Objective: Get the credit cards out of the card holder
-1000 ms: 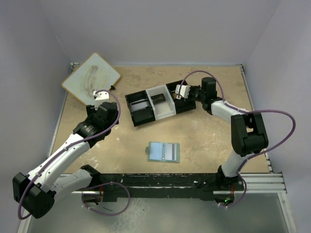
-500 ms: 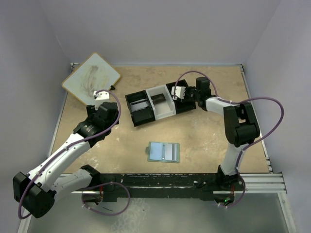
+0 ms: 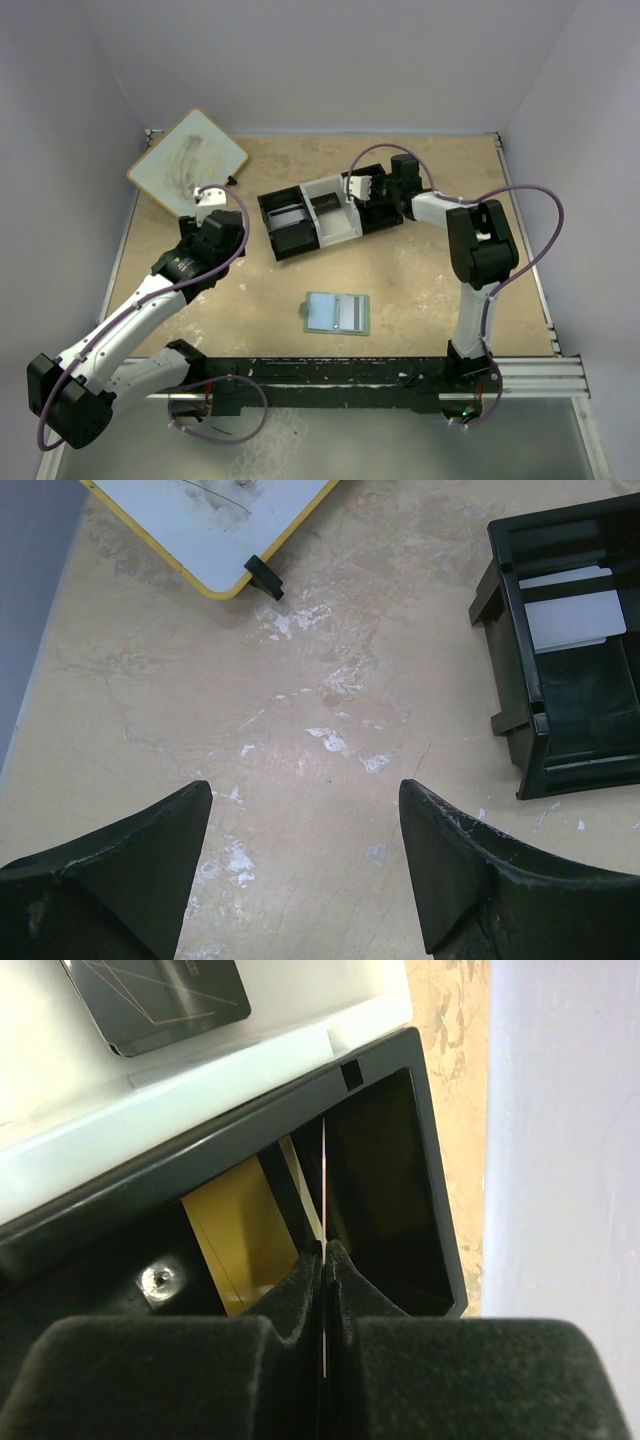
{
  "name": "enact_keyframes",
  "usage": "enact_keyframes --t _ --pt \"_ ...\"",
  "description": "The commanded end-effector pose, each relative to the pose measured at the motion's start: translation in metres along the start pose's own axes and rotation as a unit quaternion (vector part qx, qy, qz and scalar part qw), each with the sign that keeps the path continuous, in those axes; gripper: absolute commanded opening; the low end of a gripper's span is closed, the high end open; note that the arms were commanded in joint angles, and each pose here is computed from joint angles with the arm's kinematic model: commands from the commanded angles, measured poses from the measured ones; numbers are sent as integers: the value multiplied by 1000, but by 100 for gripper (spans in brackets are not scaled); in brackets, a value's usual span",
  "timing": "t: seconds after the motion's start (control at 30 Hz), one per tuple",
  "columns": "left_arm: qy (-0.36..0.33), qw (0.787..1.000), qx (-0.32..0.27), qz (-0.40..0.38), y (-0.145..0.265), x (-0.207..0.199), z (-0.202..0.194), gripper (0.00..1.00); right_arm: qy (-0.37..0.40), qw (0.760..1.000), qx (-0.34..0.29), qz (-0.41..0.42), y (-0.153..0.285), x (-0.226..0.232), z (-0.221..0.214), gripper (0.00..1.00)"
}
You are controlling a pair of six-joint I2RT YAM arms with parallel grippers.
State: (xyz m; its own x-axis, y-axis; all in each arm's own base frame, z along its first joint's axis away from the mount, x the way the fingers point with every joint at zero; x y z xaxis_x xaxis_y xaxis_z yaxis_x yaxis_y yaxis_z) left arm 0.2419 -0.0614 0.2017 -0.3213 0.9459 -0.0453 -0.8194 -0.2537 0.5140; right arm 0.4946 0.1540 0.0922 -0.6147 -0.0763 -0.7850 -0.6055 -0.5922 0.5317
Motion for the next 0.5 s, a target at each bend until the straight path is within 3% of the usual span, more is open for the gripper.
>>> enact_keyframes --t 0.0,0.3,0.47 --pt "2 1000 -9 -9 0 -2 5 74 34 999 10 -5 1 -17 2 2" --pt "0 1000 -3 -18 0 -5 3 74 39 999 15 24 -11 -10 4 5" --pt "-1 1000 -1 -20 0 -5 2 74 33 999 17 32 -9 -8 5 16"
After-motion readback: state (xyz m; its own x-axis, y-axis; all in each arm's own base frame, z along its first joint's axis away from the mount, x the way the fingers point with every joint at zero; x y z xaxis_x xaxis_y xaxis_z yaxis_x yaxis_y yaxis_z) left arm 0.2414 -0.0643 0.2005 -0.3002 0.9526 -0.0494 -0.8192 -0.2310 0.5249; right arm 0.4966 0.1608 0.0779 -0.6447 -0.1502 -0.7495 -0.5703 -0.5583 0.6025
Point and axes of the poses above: each gripper's point midway between its finger pads, its own y axis back along the fingers, its own x axis along the line the jaws close on, z = x × y, the point moved 4 cm from there along y, back along the fingers, and after that the axes turned 11 degrees about y, right-handed, at the moved point
